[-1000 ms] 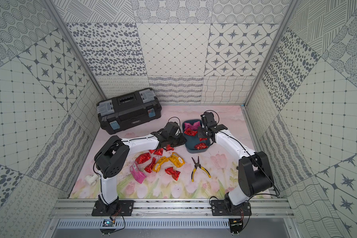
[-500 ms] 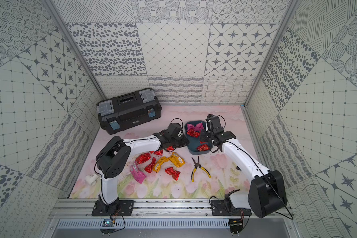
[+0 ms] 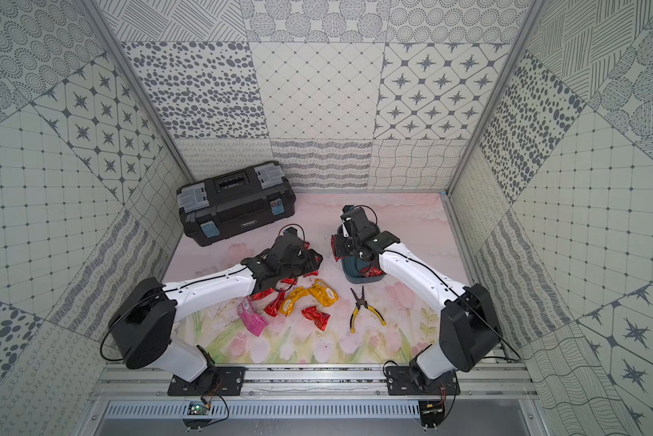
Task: Take the tea bags out of the storage box
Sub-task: Place the tea bag at the center of the board, then pick up the tea bag from the storage box.
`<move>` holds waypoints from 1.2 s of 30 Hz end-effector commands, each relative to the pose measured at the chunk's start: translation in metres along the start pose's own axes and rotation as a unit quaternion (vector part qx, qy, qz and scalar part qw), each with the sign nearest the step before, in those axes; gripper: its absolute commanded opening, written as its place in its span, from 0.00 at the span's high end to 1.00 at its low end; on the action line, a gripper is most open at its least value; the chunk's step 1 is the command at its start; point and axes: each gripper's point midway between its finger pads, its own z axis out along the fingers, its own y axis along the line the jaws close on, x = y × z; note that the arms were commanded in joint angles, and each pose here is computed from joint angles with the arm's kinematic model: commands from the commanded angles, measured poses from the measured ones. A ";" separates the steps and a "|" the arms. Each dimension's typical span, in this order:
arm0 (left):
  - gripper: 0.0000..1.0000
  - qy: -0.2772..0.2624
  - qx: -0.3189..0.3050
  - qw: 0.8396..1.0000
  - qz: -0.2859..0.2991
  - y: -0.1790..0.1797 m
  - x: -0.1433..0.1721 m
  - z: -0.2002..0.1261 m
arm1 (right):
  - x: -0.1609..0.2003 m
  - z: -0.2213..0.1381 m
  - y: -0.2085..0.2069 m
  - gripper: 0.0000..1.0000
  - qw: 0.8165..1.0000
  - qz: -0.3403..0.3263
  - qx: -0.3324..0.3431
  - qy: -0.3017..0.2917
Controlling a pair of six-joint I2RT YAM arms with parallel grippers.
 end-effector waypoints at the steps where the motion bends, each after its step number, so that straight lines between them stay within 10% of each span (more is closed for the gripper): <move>1: 0.51 -0.115 -0.103 0.986 -0.057 0.060 -0.026 -0.043 | 0.003 0.025 0.019 1.00 1.000 0.013 -0.010 0.008; 13: 0.52 -0.099 -0.094 0.988 -0.070 0.081 -0.014 -0.053 | 0.044 0.093 0.011 0.96 0.996 0.014 0.047 0.070; 21: 0.46 -0.061 -0.029 0.997 -0.033 0.050 -0.012 -0.040 | 0.014 0.062 0.017 0.64 0.999 0.001 0.033 0.026; 36: 0.43 0.082 0.125 0.988 0.038 -0.052 0.024 0.014 | 0.026 0.010 -0.140 0.38 0.989 0.032 0.124 0.068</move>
